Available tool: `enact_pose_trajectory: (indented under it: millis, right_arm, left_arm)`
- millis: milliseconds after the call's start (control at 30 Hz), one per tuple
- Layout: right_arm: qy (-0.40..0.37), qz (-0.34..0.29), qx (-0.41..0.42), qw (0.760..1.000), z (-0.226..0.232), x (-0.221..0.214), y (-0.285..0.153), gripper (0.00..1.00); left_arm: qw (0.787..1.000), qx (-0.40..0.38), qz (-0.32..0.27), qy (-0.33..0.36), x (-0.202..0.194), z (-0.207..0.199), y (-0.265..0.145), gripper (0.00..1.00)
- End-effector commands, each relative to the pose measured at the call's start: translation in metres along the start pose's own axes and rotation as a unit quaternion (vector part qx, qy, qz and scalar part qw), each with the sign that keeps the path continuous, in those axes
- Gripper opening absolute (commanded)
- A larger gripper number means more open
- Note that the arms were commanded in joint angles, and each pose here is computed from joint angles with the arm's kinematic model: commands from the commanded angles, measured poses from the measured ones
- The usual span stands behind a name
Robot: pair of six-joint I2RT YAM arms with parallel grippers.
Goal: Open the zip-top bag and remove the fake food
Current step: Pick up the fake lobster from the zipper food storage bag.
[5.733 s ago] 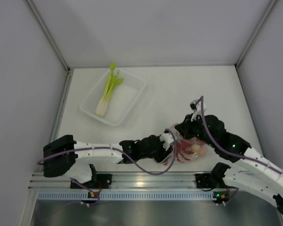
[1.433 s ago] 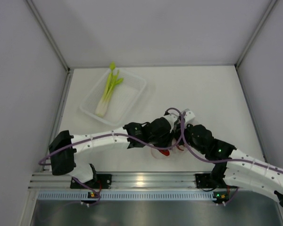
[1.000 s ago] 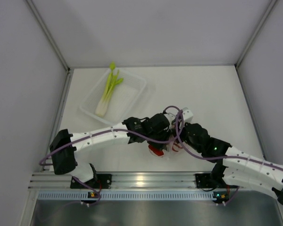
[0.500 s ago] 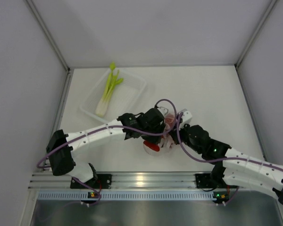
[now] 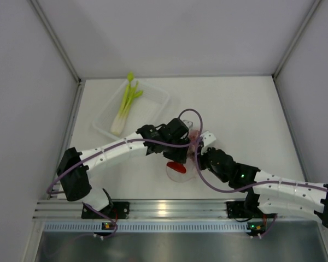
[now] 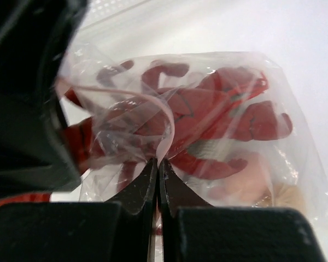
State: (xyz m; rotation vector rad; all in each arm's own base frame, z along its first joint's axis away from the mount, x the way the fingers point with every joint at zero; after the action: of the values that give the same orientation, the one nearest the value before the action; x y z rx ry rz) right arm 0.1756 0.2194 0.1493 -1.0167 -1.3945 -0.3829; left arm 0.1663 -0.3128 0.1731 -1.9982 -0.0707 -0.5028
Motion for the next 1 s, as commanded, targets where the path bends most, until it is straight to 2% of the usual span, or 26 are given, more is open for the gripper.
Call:
enact_pose_trajectory:
  millis: [0, 233, 467, 967]
  right_arm:
    - [-0.018, 0.028, -0.078, 0.996, -0.019, -0.005, 0.001, 0.0]
    - [-0.019, 0.032, -0.119, 0.992, -0.03, -0.001, 0.0, 0.0]
    - [-0.012, 0.019, -0.122, 0.992, -0.031, 0.008, -0.001, 0.0]
    - [-0.042, 0.054, -0.157, 0.985, -0.039, 0.001, 0.0, 0.0]
  left_arm:
    - [0.995, -0.096, 0.005, 0.014, 0.003, -0.032, -0.023, 0.0]
    - [0.991, -0.129, 0.006, 0.02, -0.006, -0.029, -0.046, 0.0]
    - [0.994, -0.112, 0.01, 0.009, -0.022, -0.012, -0.044, 0.0]
    - [0.991, -0.11, -0.079, 0.0, -0.005, -0.006, -0.088, 0.0]
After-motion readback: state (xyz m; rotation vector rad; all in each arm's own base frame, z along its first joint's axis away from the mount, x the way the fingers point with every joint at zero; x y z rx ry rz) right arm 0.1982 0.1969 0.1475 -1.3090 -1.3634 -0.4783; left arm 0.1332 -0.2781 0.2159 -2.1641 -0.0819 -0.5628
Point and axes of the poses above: each gripper's point midway between its finger pads, its own y axis out along the fingers, its own z axis along the line the jaws close on, x = y × z, the point moved 3 cm from there along -y, back along the fingers, and after that the axes turned 11 degrees about -y, right-handed, at the moved point
